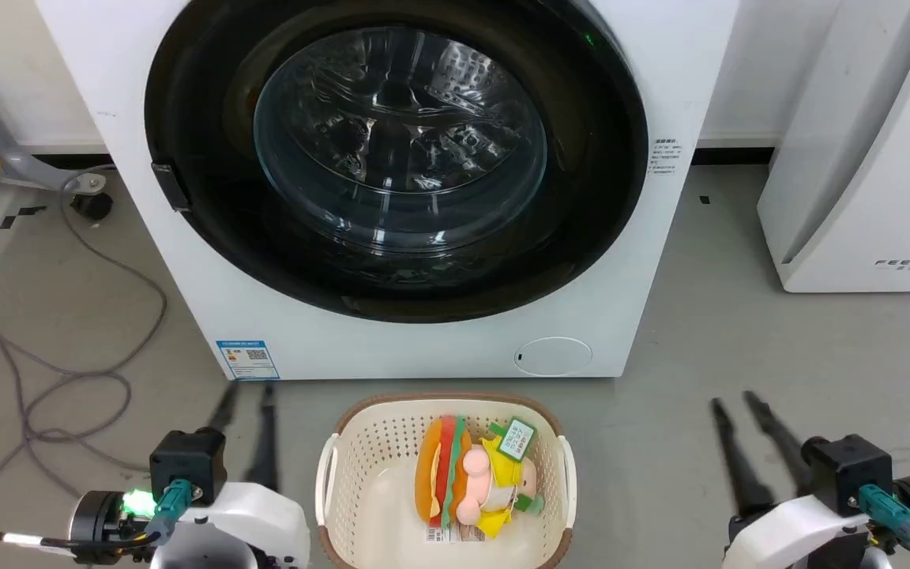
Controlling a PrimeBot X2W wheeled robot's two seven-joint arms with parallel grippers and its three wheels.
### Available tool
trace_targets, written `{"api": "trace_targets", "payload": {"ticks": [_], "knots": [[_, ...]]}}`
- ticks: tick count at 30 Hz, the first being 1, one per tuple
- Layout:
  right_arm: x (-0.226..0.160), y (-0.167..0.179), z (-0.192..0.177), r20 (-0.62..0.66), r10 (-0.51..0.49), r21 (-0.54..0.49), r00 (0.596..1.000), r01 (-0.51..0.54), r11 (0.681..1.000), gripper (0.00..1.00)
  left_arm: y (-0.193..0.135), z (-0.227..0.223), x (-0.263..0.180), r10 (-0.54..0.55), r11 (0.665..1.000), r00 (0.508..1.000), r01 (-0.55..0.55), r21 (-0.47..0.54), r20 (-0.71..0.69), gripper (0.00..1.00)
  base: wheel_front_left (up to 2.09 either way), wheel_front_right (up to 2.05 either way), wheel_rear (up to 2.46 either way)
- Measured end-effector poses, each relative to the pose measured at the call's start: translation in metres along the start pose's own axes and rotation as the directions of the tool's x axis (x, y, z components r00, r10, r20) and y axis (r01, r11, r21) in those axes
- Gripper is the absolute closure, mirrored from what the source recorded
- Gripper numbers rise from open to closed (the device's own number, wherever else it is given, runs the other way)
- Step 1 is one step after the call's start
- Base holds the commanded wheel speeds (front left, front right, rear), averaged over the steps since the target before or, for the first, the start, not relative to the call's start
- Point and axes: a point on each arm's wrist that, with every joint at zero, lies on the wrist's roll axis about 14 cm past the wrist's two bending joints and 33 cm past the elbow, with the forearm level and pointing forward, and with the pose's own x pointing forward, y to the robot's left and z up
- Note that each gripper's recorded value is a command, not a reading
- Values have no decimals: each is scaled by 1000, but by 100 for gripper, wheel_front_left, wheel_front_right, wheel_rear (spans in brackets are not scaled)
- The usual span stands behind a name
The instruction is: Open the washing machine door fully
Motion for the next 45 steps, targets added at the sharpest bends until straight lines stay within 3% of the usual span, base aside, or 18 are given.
{"api": "trace_targets", "payload": {"ticks": [10,11,19,28,36,45], "knots": [[0,-1,-1,4,-4,16,1000,4,1000,0,-6,-2,0,-18,1000,1000,18,-11,1,0,0,0,0],[0,-1,-1,6,-4,20,1000,4,1000,100,-7,-2,0,-19,1000,1000,19,-12,2,0,0,0,0],[-1,-3,-1,19,-10,48,1000,9,999,100,-11,-4,0,-31,999,1000,31,-33,4,0,0,0,0],[-1,-8,2,50,-31,226,998,19,974,100,-17,-5,1,-49,997,999,49,-53,14,0,0,0,0],[7,-20,14,109,-81,459,991,22,888,100,-21,-7,1,-57,996,998,58,-66,16,0,0,0,0],[26,-34,28,157,-127,634,979,-1,774,100,-25,-8,3,-68,994,997,70,-85,25,0,0,0,0]]}}
